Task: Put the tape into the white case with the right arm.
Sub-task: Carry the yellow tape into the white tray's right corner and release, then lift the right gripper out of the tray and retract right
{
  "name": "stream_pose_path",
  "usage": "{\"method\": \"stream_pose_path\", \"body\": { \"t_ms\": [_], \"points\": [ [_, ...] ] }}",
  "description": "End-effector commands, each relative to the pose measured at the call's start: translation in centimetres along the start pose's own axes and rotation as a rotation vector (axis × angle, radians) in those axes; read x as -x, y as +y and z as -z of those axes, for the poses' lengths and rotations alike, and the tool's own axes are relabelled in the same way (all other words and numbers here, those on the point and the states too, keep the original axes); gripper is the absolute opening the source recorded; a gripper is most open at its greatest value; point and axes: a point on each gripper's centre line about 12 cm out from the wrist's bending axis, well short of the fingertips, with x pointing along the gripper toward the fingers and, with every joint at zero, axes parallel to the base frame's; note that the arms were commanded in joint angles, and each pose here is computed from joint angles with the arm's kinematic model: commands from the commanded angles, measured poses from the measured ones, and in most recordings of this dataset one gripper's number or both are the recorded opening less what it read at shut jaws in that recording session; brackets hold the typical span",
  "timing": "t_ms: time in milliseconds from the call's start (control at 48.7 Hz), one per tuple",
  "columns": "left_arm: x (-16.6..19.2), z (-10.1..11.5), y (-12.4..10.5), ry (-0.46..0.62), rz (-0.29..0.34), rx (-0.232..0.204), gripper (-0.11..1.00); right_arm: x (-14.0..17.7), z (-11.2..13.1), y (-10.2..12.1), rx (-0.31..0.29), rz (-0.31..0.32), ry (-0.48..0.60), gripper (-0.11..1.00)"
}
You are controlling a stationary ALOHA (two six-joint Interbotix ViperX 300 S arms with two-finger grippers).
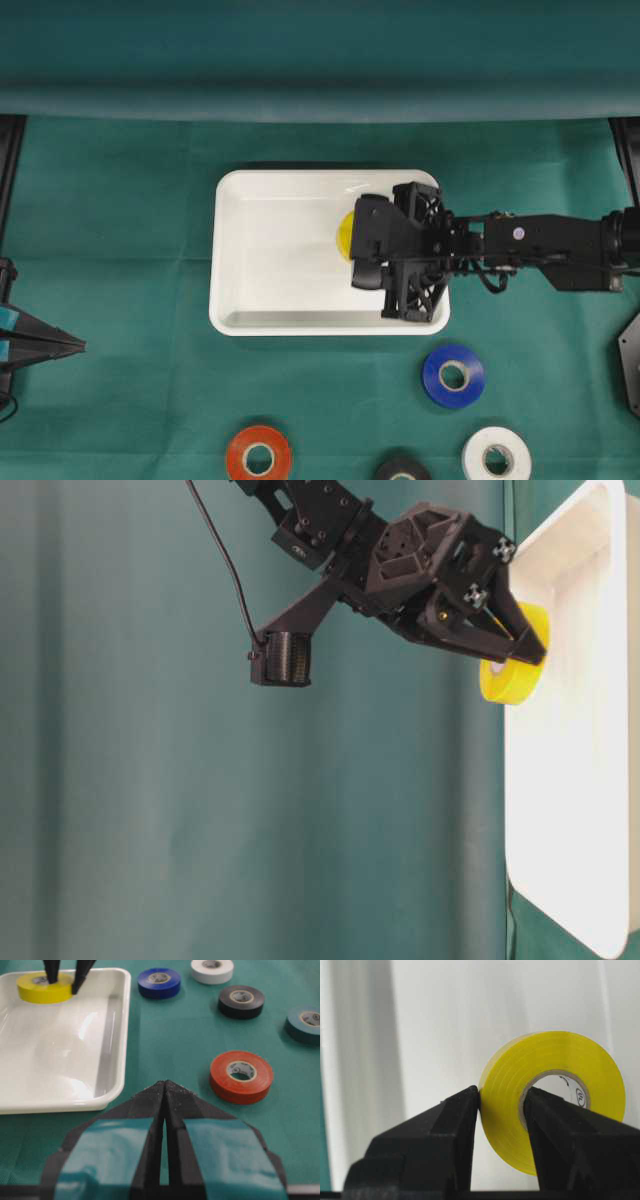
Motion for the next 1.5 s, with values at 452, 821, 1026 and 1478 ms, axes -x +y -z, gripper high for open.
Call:
{"method": "stream_pose_path", "body": {
  "t_ms": [452, 821, 1026, 1478],
  "points": [
    [-0.1, -0.3, 0.0, -0.006, -0.002, 0.000, 0.00, 0.7, 0.4, -3.1, -0.038, 0.052, -0.016, 0.02],
    [-0.1, -0.3, 0.0, -0.006, -0.002, 0.002, 0.00, 0.8, 0.5, -3.6, -0.050, 0.062, -0.014, 0.02],
    [-0.1, -0.4, 0.0, -0.008, -0.002, 0.002, 0.00, 0.7, 0.7, -3.8, -0.050, 0.065, -0.009, 0.16],
    [-0.1, -0.3, 0.0, -0.006, -0.002, 0.000, 0.00, 1.0, 0.8, -3.9, -0.039, 0.070, -0.011, 0.74]
  ]
}}
